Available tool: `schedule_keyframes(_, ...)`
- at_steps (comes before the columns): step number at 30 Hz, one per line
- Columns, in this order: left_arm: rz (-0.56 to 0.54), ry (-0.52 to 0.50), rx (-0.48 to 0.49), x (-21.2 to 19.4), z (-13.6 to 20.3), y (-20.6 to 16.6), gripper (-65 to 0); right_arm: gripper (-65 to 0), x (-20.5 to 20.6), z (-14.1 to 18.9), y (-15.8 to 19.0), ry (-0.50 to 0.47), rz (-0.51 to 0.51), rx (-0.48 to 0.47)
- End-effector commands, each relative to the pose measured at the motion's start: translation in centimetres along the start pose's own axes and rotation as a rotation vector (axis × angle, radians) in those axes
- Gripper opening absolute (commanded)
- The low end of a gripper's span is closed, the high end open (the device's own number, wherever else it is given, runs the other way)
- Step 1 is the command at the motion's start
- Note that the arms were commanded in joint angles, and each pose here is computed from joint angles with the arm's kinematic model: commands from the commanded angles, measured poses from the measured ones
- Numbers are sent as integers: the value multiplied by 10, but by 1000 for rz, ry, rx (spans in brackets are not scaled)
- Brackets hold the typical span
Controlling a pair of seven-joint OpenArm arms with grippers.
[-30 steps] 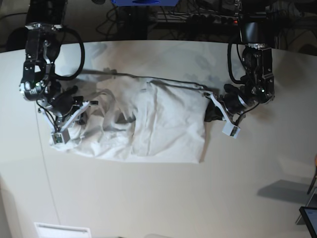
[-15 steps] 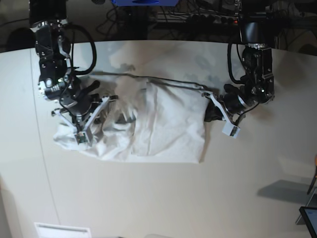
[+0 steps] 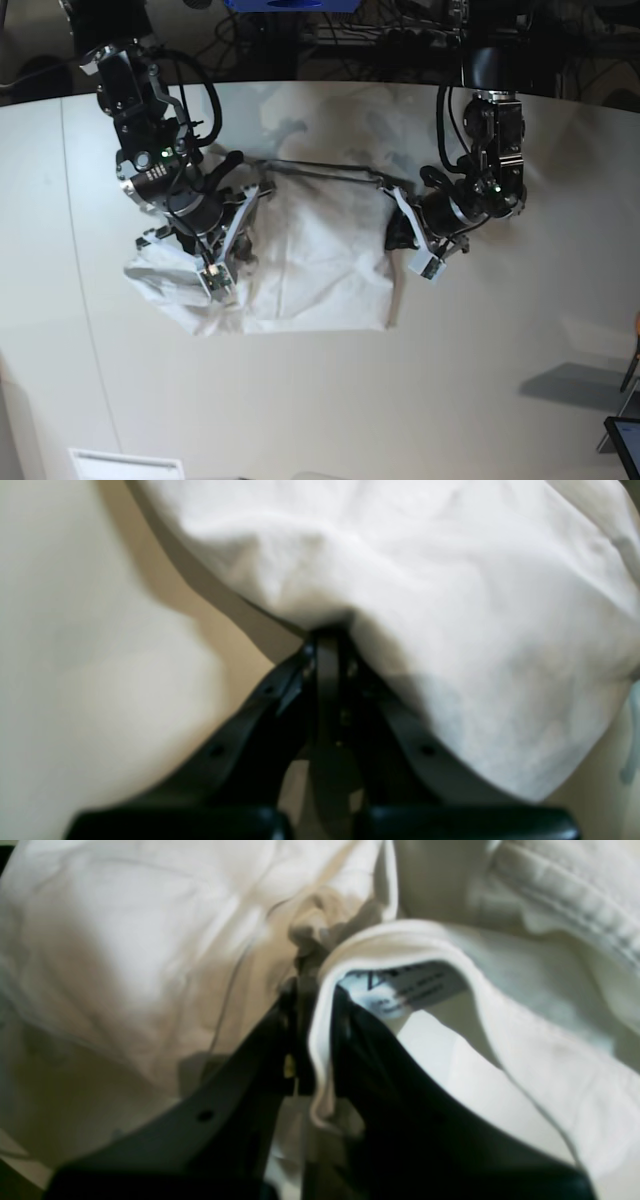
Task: Fold the T-shirt properly
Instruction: 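Lift the shirt end with the right gripper toward the left gripper, then fold the held end with the right gripper over onto the shirt middle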
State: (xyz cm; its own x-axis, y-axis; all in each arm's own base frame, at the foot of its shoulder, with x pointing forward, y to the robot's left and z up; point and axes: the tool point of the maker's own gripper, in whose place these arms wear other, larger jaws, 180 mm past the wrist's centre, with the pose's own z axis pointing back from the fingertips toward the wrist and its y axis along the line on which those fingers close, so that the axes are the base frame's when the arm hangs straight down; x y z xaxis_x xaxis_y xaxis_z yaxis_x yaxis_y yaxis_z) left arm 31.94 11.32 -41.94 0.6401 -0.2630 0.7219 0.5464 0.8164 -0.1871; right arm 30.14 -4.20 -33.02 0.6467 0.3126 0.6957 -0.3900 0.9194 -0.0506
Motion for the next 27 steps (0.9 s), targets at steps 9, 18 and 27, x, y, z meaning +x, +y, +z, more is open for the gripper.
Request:
schedule_keyframes(9,-48,171,47,-30,-1,8,-650,-647,51,6,-5,-108,49,-13)
schedule_keyframes(18,-61,160,47,-21,-3,9,-650,-647,67,6,15,-133,92,30)
schedule_keyframes(27,-65,153,50,-16,-3,10,-650,-647,80,3,35,-156,93,72)
